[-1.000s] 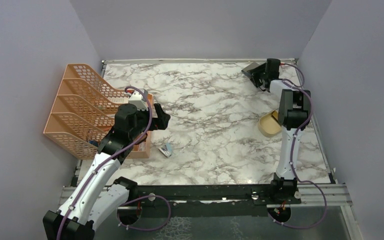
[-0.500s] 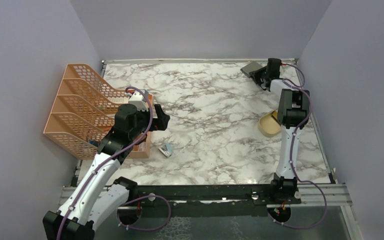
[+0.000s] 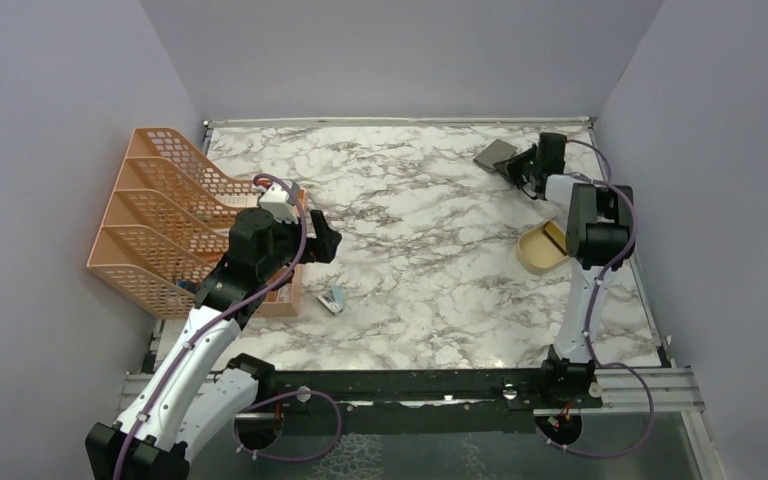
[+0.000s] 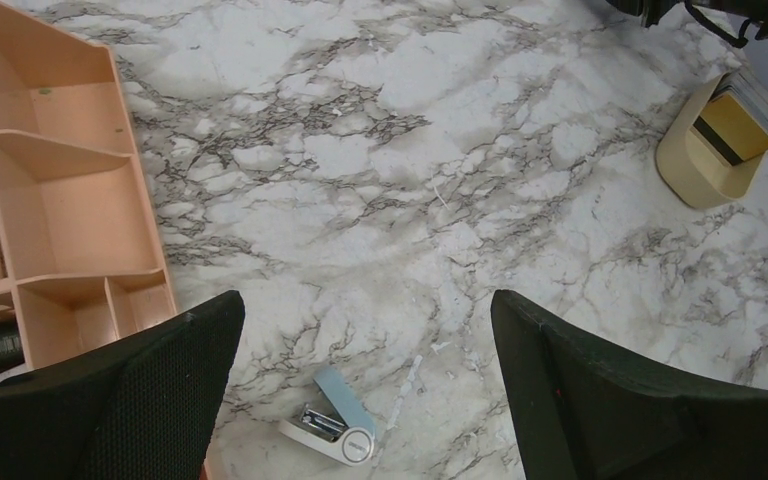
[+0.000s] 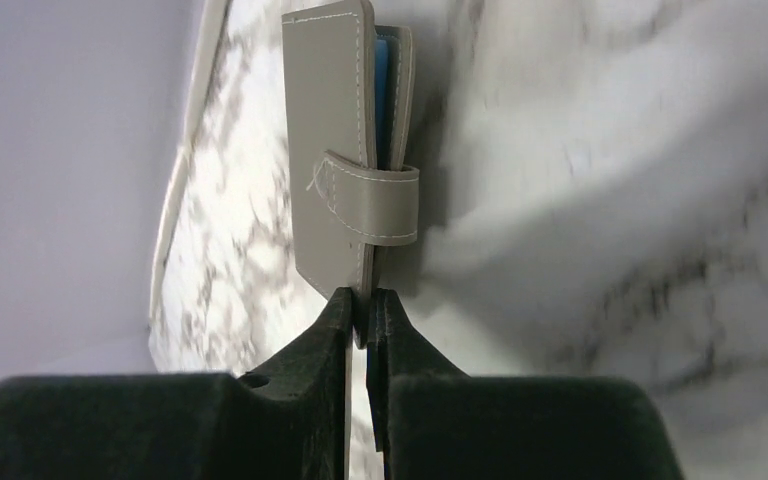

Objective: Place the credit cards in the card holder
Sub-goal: Pick up the card holder from the center of the board.

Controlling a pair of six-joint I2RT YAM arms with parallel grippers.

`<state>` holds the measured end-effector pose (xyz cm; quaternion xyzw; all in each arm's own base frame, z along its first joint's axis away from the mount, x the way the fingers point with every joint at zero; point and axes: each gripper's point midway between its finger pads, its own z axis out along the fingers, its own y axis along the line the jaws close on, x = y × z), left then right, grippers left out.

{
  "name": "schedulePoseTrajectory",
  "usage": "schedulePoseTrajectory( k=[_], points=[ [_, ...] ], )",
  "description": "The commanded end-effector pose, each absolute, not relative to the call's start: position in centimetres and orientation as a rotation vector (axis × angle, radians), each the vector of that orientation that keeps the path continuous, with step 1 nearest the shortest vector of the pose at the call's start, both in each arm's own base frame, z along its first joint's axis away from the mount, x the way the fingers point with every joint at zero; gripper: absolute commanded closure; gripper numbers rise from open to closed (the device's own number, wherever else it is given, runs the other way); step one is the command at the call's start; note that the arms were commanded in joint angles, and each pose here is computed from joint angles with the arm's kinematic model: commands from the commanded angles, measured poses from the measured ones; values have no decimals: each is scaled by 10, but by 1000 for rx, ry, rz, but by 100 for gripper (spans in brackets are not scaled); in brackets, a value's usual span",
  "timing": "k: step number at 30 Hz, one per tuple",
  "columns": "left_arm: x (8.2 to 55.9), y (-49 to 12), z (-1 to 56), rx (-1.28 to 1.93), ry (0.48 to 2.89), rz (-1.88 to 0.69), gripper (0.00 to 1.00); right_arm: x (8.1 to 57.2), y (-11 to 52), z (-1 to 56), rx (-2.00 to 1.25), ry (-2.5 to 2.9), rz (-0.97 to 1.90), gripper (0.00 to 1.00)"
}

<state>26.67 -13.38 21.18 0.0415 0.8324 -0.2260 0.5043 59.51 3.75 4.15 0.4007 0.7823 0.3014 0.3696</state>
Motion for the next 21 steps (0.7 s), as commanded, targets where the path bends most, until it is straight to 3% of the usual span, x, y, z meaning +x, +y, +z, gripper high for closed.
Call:
schedulePoseTrajectory(
  k=[1,10,21],
  points=[
    [259,-147,215,155,1984,-648,4,563,56,68,875,2034,894,99],
    [240,-177,217,221,1939,-869,11,479,87,95,598,2195,934,99],
    [230,-200,246,330,1762,-952,17,367,155,156,258,2237,1097,99]
  ],
)
